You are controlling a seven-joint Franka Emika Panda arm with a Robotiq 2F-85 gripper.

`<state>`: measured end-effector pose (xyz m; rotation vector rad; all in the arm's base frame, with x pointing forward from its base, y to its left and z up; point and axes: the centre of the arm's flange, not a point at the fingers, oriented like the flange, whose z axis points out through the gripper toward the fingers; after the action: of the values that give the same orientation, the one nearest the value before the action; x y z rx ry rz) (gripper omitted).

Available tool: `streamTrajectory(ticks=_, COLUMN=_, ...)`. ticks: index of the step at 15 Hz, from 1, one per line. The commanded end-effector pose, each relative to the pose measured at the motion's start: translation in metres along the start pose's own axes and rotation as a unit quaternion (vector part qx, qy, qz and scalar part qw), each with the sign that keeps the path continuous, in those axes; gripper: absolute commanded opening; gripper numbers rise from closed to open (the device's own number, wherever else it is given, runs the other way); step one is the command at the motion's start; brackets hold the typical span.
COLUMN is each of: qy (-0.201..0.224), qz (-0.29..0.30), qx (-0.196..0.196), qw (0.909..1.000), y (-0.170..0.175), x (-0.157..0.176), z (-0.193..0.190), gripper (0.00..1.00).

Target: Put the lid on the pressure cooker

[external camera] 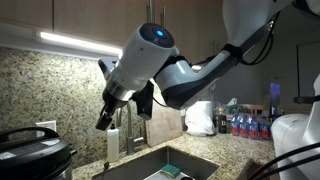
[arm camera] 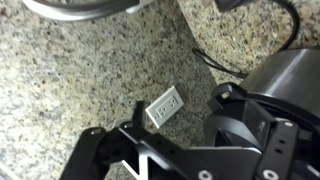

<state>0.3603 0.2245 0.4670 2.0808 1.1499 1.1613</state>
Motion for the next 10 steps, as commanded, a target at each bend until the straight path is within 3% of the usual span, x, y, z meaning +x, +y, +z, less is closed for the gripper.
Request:
streamTrajectory(ticks=1, qy=-0.064, qz=0.014, qx=-0.019, qw=0.9977, y=0.043, x=-0.043, z=-0.045, gripper=1.0)
streamTrajectory(ticks=7, qy=-0.18, qz=0.004, qx=-0.004, qw=0.9836, y=0.11, x=-0.084, z=-0.071, gripper=1.0)
streamTrajectory(ticks=10, qy=-0.203, qz=0.001, qx=0.013, qw=0.9791, y=0.128, x=-0.092, z=-0.083, gripper=1.0)
